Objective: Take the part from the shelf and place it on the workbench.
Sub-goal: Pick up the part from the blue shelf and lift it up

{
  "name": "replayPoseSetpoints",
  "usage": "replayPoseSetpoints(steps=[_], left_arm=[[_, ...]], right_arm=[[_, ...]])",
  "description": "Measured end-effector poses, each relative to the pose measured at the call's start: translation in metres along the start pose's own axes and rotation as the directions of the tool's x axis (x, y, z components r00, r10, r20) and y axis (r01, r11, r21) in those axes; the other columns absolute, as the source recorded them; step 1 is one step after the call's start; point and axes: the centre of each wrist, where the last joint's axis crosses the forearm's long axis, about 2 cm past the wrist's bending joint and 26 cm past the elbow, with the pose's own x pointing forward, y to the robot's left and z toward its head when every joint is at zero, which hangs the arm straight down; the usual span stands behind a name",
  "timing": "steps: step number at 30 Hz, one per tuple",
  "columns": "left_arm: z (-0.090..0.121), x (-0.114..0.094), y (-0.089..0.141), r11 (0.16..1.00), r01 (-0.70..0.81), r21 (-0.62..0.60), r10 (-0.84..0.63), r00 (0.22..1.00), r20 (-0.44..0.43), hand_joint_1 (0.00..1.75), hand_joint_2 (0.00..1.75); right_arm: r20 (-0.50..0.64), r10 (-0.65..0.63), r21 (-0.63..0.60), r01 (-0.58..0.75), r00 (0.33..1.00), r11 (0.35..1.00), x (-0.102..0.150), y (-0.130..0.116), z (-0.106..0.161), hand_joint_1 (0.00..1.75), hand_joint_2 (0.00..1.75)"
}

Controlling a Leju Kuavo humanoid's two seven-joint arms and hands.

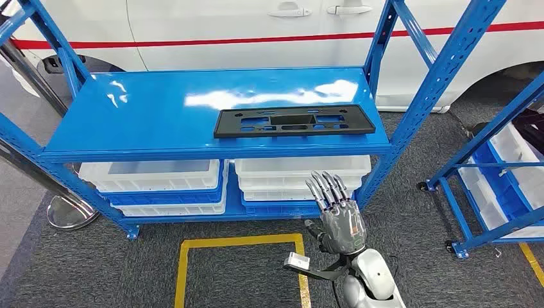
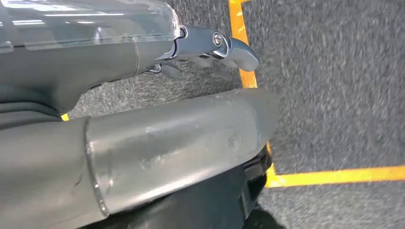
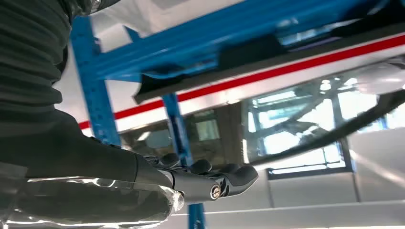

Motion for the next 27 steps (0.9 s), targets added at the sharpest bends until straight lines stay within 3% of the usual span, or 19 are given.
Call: replayPoseSetpoints(steps=[8,12,19,27], left_arm=[[0.0,0.0,0.002,0.999,0.042,-0.03,-0.042,0.999,0.026,0.0,0.0],[-0.001,0.002,0.003,0.996,0.074,-0.049,-0.072,0.997,0.034,0.0,0.0],[-0.002,0.004,0.003,0.991,0.115,-0.07,-0.112,0.993,0.041,0.0,0.0],[-0.002,0.004,0.003,0.988,0.135,-0.078,-0.131,0.99,0.05,0.0,0.0]], right_arm=[[-0.081,0.162,0.092,-0.154,0.983,0.984,-0.005,0.005,0.002,0.0,1.75],[-0.107,0.206,0.098,-0.196,0.973,0.976,-0.016,0.007,-0.01,0.0,1.75],[-0.11,0.245,0.089,-0.236,0.963,0.968,-0.038,0.007,-0.038,0.0,1.75],[-0.109,0.236,0.097,-0.226,0.966,0.969,-0.047,0.009,-0.043,0.0,1.75]])
